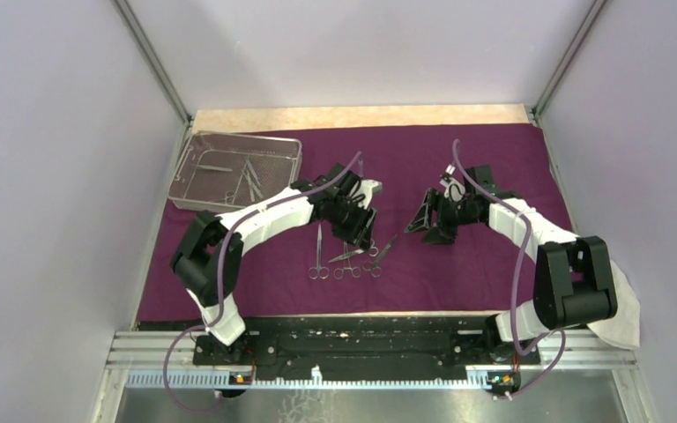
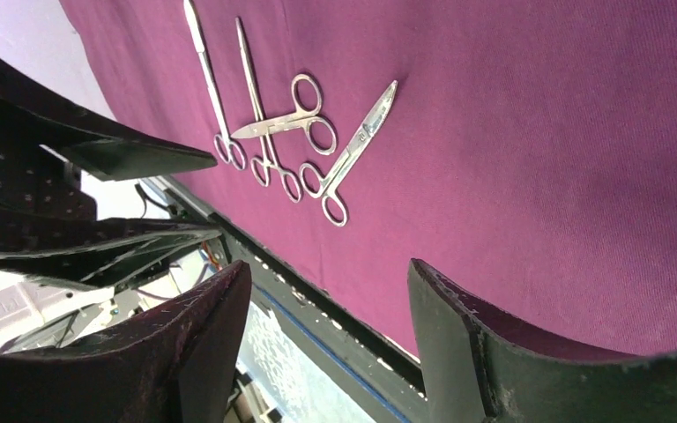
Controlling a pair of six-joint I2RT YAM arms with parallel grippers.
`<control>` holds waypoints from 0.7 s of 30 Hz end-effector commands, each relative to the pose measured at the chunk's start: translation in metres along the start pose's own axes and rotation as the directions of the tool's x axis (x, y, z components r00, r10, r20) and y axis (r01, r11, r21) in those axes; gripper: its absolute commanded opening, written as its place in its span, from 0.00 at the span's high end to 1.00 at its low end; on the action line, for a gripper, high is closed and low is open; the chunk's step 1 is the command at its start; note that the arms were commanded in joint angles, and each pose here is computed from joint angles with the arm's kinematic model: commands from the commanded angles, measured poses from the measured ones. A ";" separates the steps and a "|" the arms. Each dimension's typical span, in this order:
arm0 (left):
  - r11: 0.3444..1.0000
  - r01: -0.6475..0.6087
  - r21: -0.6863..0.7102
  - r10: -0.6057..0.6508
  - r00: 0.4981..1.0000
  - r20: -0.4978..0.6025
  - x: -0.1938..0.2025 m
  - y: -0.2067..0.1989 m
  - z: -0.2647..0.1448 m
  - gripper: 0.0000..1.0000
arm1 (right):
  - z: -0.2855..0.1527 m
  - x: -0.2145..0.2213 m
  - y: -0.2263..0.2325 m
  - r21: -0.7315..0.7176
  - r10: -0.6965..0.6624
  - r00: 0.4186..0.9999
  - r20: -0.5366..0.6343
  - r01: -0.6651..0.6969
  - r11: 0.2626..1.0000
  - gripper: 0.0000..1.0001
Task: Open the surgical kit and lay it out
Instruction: Pick up the medical item from the surgical kit.
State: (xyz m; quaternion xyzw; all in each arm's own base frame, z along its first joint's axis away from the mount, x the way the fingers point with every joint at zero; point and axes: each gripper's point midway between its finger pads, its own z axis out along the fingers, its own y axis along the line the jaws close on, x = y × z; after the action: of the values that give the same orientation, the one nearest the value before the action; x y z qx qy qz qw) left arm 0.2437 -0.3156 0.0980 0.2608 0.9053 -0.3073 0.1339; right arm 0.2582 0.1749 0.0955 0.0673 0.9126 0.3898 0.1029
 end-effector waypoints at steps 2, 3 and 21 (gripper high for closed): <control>0.969 -0.182 -0.165 0.161 0.978 -0.133 0.024 0.040 0.004 0.46 | -0.001 0.000 0.007 -0.037 -0.058 0.998 -0.004 0.058 0.998 0.35; 0.960 -0.197 -0.198 0.169 0.974 -0.150 0.026 0.045 0.004 0.46 | -0.001 0.000 0.007 -0.035 -0.060 0.998 -0.005 0.060 0.998 0.35; 0.919 -0.377 -0.111 0.360 0.921 -0.152 0.009 0.043 0.030 0.60 | -0.004 0.005 0.008 -0.043 -0.049 0.999 0.001 0.049 0.998 0.36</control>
State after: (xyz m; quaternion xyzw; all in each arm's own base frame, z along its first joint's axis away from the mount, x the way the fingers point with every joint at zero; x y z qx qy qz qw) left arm 0.2499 -0.2781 0.0525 0.4048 0.8870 -0.1795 0.1305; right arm 0.2527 0.1761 0.0941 0.0545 0.9109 0.3972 0.0979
